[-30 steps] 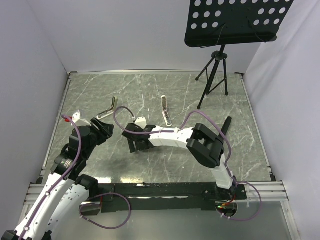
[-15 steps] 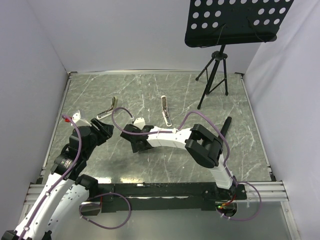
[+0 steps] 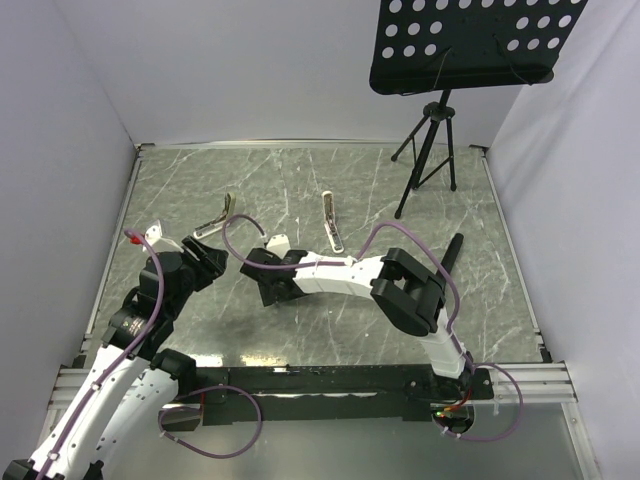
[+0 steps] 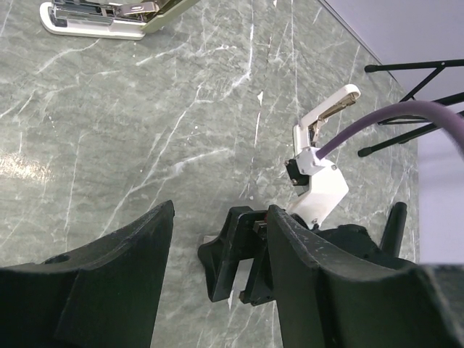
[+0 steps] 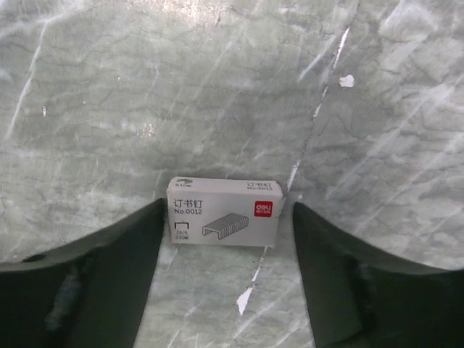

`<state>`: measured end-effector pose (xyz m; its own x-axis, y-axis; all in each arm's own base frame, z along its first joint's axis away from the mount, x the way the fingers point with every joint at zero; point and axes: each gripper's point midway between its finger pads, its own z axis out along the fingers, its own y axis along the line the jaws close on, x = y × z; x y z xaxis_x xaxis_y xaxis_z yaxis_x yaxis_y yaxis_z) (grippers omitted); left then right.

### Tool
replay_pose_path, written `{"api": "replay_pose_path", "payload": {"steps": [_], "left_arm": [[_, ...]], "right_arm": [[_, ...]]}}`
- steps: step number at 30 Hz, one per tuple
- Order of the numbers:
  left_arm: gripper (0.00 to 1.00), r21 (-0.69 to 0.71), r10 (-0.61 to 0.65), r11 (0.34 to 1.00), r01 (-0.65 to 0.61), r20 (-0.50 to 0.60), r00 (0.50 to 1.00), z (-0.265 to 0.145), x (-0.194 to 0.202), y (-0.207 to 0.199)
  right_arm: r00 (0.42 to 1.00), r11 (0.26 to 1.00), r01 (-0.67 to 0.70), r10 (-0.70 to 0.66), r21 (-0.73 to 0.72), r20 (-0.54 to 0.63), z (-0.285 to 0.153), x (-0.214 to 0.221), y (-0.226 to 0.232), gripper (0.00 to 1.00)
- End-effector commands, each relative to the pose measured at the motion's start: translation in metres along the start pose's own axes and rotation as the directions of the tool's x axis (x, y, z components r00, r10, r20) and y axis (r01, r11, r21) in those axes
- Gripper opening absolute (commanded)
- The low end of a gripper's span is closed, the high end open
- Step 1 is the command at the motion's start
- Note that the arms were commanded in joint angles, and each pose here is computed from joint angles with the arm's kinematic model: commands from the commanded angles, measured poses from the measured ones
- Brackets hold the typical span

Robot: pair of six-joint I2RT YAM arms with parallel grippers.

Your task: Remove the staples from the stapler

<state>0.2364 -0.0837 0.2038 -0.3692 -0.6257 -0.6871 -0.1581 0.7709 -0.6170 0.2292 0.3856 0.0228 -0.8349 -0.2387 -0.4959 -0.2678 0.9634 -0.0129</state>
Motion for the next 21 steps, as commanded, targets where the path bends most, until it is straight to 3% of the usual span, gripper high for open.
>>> {"api": "replay_pose_path", "payload": {"steps": [1, 4, 7, 11, 13, 15, 18, 21], "left_arm": [[0.60, 0.033, 0.022, 0.999, -0.022, 0.012, 1.000, -0.005, -0.010, -0.012], [0.61, 0.099, 0.059, 0.993, -0.060, 0.010, 0.998, -0.011, -0.016, -0.028], [0.64, 0.167, 0.094, 0.981, -0.096, 0.017, 0.995, -0.019, -0.026, -0.048], [0.99, 0.212, 0.109, 0.972, -0.103, -0.015, 0.994, -0.024, -0.032, -0.067], [0.99, 0.216, 0.093, 0.973, -0.086, -0.023, 0.995, -0.026, -0.036, -0.074], [0.99, 0.271, 0.169, 0.949, -0.158, -0.016, 0.986, -0.027, -0.034, -0.081], [0.99, 0.395, 0.192, 0.900, -0.183, 0.016, 0.981, -0.036, -0.030, -0.097], [0.97, 0.544, 0.222, 0.811, -0.217, 0.058, 0.973, -0.056, -0.024, -0.115]], "right_arm": [[0.993, 0.999, 0.000, 0.005, -0.049, 0.114, -0.052, -0.041, 0.001, 0.88], [0.984, 0.997, 0.009, 0.004, -0.072, 0.177, -0.086, -0.055, -0.014, 1.00], [0.971, 0.995, -0.017, 0.041, -0.101, 0.236, -0.121, -0.065, -0.037, 1.00], [0.941, 0.986, -0.003, 0.059, -0.167, 0.332, -0.168, -0.072, -0.063, 1.00], [0.922, 0.970, 0.017, 0.078, -0.241, 0.378, -0.193, -0.072, -0.071, 1.00], [0.906, 0.959, 0.031, 0.093, -0.283, 0.414, -0.211, -0.067, -0.083, 1.00], [0.892, 0.935, 0.037, 0.128, -0.353, 0.433, -0.230, -0.059, -0.091, 1.00], [0.890, 0.916, 0.014, 0.172, -0.402, 0.422, -0.240, -0.049, -0.097, 1.00]]}}
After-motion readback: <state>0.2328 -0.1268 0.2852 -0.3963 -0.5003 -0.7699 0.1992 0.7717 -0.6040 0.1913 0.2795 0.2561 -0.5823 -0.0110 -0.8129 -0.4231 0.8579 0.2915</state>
